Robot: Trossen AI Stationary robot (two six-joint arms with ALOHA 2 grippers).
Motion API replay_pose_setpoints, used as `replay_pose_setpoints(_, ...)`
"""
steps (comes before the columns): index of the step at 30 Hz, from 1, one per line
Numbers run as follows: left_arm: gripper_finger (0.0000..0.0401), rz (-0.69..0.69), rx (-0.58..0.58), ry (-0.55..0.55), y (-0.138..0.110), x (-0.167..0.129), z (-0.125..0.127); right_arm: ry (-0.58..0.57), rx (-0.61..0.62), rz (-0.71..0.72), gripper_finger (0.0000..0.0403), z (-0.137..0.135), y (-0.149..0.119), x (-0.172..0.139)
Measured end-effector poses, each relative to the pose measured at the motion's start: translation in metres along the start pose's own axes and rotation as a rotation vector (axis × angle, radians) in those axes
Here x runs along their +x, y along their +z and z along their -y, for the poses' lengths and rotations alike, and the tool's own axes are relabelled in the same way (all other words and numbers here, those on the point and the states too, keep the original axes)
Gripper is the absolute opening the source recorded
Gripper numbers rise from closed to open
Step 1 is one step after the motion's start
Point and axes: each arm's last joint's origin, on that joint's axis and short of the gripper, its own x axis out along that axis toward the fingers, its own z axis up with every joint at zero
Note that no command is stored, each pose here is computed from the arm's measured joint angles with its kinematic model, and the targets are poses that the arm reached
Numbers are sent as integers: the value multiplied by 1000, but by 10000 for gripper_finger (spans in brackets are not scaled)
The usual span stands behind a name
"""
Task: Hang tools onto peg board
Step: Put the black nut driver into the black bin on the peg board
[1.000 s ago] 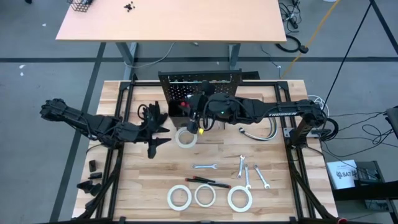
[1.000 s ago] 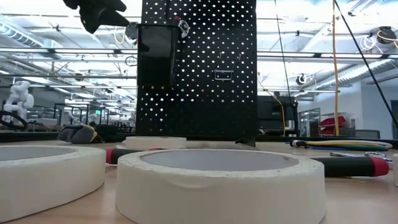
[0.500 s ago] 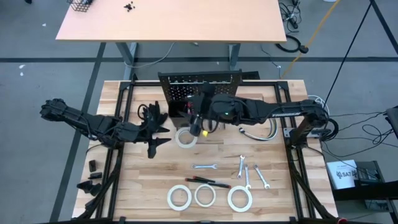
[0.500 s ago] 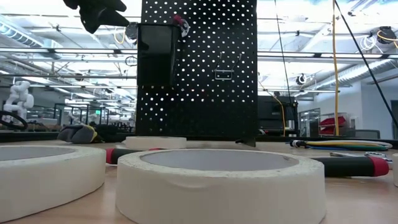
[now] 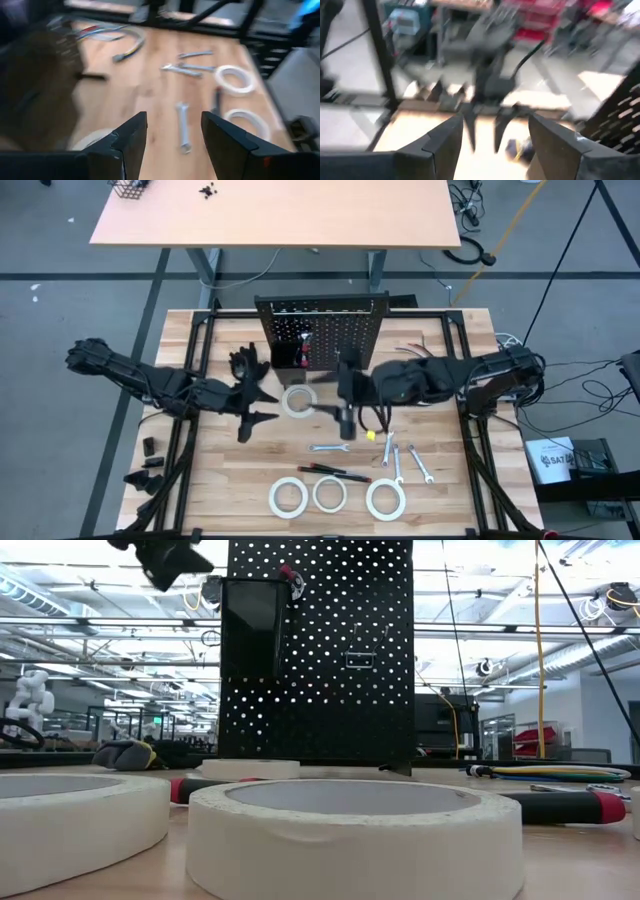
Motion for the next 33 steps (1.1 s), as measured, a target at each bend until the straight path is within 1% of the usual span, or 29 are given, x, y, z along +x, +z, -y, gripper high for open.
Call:
replay_pose_setpoints(3, 190, 13, 28, -102, 2, 11, 6, 118, 50, -135, 221, -13, -15, 1)
replay_pose_setpoints(5, 190, 3, 32, -145, 1, 22, 10, 168, 103, -229, 221, -21, -25, 3)
replay_pose_setpoints(8, 190, -49, 32, -174, -6, 42, 14, 161, 189, -370, 221, -34, -43, 5)
replay_pose_setpoints(10, 190, -95, 37, -200, -13, 54, 17, 144, 222, -467, 221, -43, -59, 7)
replay_pose_setpoints(12, 190, -136, 47, -220, -21, 67, 22, 122, 234, -522, 221, -53, -77, 9)
replay_pose_setpoints(15, 189, -193, 71, -250, -34, 82, 32, 54, 229, -558, 221, -67, -104, 11)
replay_pose_setpoints(17, 189, -236, 85, -257, -44, 92, 37, 31, 227, -585, 221, -75, -123, 12)
replay_pose_setpoints(21, 189, -291, 111, -269, -63, 109, 47, 4, 241, -652, 221, -84, -158, 12)
replay_pose_setpoints(24, 189, -302, 126, -244, -74, 121, 52, -24, 272, -692, 222, -87, -178, 10)
replay_pose_setpoints(28, 189, -266, 128, -236, -85, 136, 59, -13, 279, -705, 222, -97, -189, 5)
replay_pose_setpoints(33, 189, -279, 76, -188, -99, 149, 63, -3, 221, -693, 222, -106, -192, -1)
